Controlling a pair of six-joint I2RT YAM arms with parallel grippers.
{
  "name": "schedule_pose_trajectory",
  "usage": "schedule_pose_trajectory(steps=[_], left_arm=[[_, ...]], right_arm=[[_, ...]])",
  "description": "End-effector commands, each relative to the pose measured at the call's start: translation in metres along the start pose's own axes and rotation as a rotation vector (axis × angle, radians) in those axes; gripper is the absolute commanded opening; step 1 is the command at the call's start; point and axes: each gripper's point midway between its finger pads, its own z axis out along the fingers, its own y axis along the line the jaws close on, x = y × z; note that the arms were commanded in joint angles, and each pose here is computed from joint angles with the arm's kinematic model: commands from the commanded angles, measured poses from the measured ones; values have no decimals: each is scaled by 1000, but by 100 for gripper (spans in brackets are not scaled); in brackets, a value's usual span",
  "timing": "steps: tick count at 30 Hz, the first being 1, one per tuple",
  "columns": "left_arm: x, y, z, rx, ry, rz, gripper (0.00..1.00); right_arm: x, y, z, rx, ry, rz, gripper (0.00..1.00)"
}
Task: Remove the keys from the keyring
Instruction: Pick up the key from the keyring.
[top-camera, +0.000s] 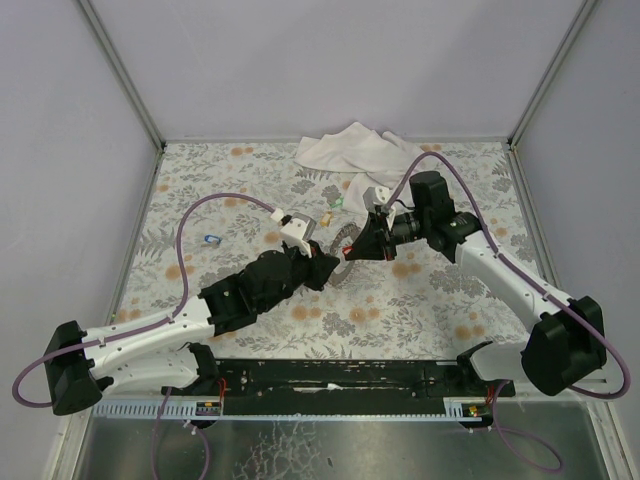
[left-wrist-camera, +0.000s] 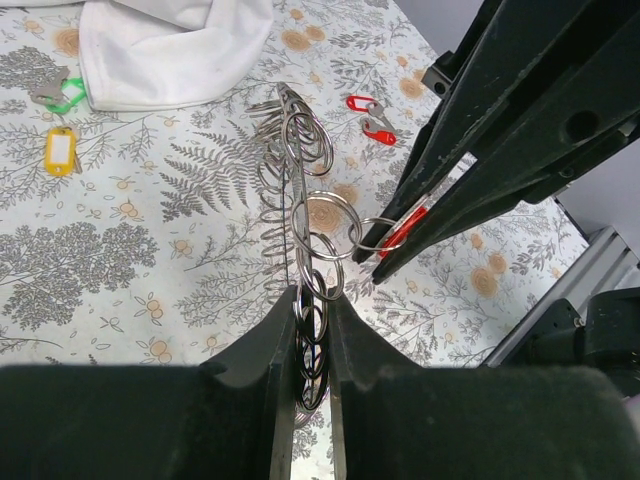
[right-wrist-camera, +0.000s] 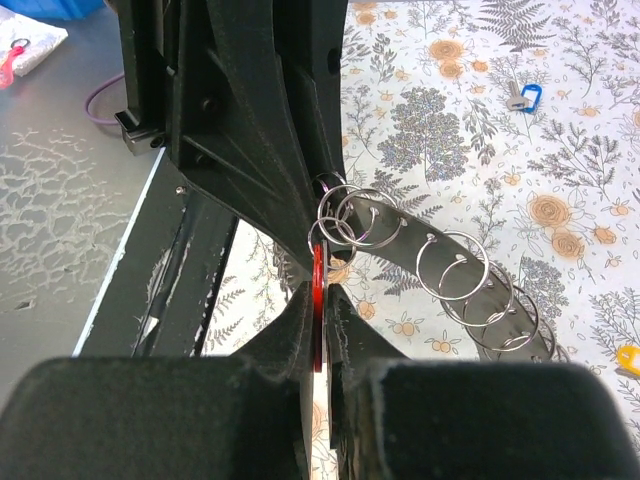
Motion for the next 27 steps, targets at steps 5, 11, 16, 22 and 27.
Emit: schedule_pose_trajectory(steps=[5,11,16,22,27], left_arm=[[-17,-2,2,5,-71,9,0],[-4,2,6,12,-65,18,0],[6,2,6,39,-72,13,5],[18,7,7,37,-62,18,18],[21,11,3,45,-72,31,35]], right_arm=[[-10,-8,-2,32,42,-26,0],[-13,-10,-4,48,55,-23,0],[-19,-5,-3,24,36,-20,0],[-17,-4,-2,9,31,0,0],[-17,-3,-1,-2,27,12,0]])
